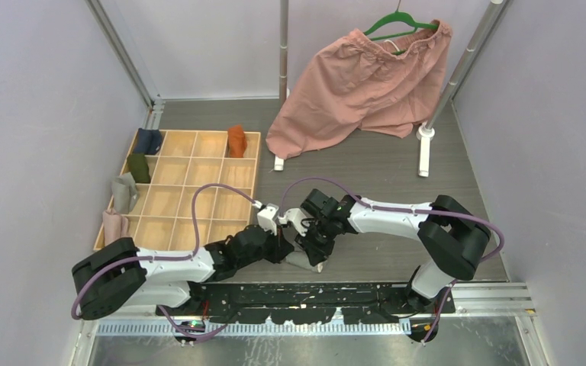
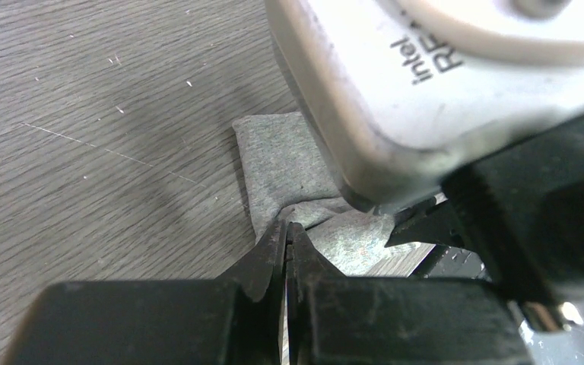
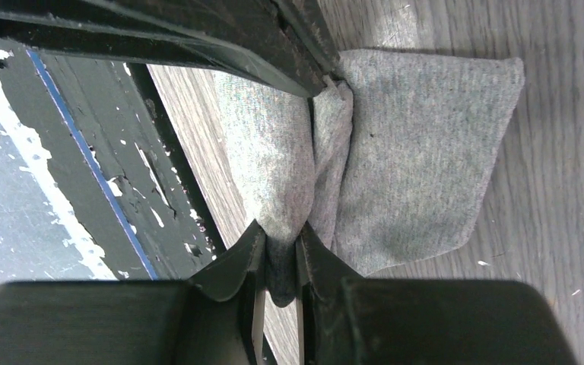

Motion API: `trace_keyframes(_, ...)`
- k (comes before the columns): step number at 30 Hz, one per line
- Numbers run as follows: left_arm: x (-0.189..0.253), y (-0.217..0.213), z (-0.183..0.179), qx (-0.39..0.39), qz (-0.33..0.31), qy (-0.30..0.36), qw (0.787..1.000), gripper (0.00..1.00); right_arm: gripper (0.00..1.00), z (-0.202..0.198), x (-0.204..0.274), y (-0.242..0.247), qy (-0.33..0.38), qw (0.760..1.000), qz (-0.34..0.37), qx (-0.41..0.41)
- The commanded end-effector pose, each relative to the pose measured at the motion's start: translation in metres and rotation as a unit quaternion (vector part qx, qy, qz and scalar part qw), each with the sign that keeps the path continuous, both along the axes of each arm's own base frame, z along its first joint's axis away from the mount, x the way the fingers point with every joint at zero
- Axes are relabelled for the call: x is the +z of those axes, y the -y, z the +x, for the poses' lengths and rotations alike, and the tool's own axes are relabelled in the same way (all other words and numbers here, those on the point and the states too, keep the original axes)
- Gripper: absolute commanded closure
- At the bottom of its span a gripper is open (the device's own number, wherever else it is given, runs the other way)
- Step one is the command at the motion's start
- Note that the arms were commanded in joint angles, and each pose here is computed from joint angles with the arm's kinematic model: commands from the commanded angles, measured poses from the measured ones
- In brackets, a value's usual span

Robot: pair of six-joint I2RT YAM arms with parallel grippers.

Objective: Roll the underwear
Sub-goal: Roll the underwear to the center of the board.

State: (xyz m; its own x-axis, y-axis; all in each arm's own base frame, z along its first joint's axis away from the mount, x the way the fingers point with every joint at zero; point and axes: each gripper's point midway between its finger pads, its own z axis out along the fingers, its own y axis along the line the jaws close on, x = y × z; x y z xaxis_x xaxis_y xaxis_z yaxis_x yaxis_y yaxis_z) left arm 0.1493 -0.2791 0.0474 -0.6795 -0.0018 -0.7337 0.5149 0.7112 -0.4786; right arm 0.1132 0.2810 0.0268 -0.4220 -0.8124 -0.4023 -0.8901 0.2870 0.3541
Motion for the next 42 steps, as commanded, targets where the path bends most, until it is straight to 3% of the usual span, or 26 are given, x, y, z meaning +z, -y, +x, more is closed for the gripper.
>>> trace_keyframes(1,0.026,0.027,-0.015,-0.072,-0.046,0.019,0.996,0.99,0.87,0.009,0.004,-0.026,0.027,0.999,0.042,0.0)
trace_keyframes(8,0.045,0.0,-0.006,-0.011,-0.078,0.054,0.995,0.99,0.89,0.012,-0.001,-0.025,0.022,0.997,0.047,-0.058)
trace_keyframes(14,0.057,0.003,-0.018,-0.05,-0.106,0.069,0.991,0.99,0.9,0.015,-0.005,-0.027,0.023,0.993,0.063,-0.094)
trace_keyframes(23,0.032,0.008,-0.025,-0.071,-0.086,0.045,0.993,0.99,0.89,0.02,-0.006,-0.028,0.014,0.99,0.067,-0.123)
trace_keyframes(33,0.005,-0.003,-0.002,0.001,-0.027,0.033,0.999,0.99,0.88,0.018,-0.008,-0.027,0.009,0.99,0.066,-0.124)
trace_keyframes(35,0.0,-0.001,-0.001,0.002,-0.019,0.028,0.999,0.99,0.86,0.018,-0.007,-0.027,0.009,0.99,0.066,-0.124)
trace_keyframes(42,-0.018,0.003,-0.001,0.007,-0.002,0.002,1.0,0.99,0.63,0.035,0.013,-0.023,0.063,0.982,0.085,-0.158)
